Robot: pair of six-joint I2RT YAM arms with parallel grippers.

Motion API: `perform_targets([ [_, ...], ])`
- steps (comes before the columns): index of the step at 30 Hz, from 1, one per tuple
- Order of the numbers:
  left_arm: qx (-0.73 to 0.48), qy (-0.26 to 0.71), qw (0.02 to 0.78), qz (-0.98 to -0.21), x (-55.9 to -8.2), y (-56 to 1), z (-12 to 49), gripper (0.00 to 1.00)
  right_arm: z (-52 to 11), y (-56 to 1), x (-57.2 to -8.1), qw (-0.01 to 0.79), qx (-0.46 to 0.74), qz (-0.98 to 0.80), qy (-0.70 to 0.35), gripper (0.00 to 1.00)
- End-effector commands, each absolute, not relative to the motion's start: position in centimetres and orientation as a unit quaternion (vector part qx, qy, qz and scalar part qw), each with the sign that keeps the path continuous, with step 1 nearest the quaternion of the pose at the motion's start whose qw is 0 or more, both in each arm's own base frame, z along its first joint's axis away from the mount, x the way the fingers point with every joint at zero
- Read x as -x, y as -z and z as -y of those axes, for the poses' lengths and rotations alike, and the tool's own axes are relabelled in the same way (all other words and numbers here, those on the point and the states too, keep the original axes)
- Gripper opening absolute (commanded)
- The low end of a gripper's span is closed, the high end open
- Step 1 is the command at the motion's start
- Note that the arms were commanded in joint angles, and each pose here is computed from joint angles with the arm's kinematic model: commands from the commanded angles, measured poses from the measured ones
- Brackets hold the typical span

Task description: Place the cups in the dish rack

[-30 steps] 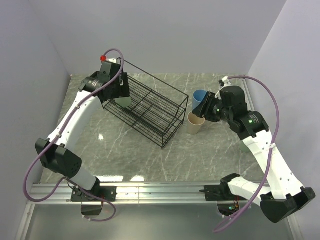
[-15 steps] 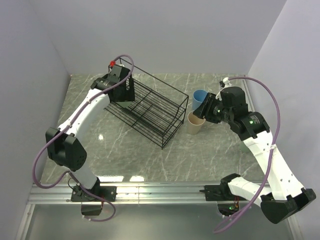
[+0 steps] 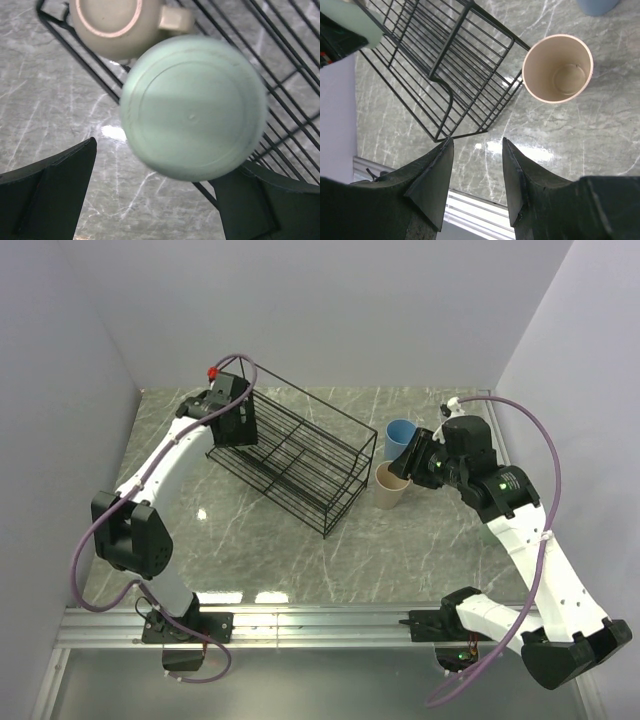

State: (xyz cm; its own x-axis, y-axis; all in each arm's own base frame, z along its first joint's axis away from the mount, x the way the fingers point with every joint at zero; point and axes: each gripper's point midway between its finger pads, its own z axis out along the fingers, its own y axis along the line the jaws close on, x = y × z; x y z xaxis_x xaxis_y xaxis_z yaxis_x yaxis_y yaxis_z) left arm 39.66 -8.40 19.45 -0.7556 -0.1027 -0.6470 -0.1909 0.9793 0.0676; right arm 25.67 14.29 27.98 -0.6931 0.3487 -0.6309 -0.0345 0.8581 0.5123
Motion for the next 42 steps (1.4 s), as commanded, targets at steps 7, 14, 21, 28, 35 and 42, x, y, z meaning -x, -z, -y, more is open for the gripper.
perform_targets([
  [7,0.092,-0.078,0.353,-0.928,-40.2,-20.1,6.0,0.98,-13.9,-28.2,-26.2,0.395,-0.085,-0.881,-0.246,0.50],
  [14,0.100,-0.076,0.353,-0.927,-40.2,-20.6,5.2,0.97,-13.9,-28.0,-26.3,0.394,-0.082,-0.882,-0.245,0.50],
  [21,0.083,0.043,0.424,-0.901,-40.1,-26.2,8.6,0.99,-12.7,-27.3,-26.2,0.395,-0.090,-0.890,-0.210,0.51],
  [28,0.097,0.119,0.454,-0.878,-38.3,-30.2,10.2,0.99,-11.7,-24.2,-25.2,0.362,-0.105,-0.909,-0.180,0.53],
  [35,0.107,0.155,0.460,-0.867,-35.2,-30.8,10.4,0.99,-11.5,-19.1,-24.2,0.303,-0.129,-0.931,-0.157,0.53],
  [42,0.109,0.170,0.446,-0.872,-33.0,-29.8,10.5,0.99,-11.2,-17.8,-26.2,0.326,-0.162,-0.920,-0.147,0.54],
])
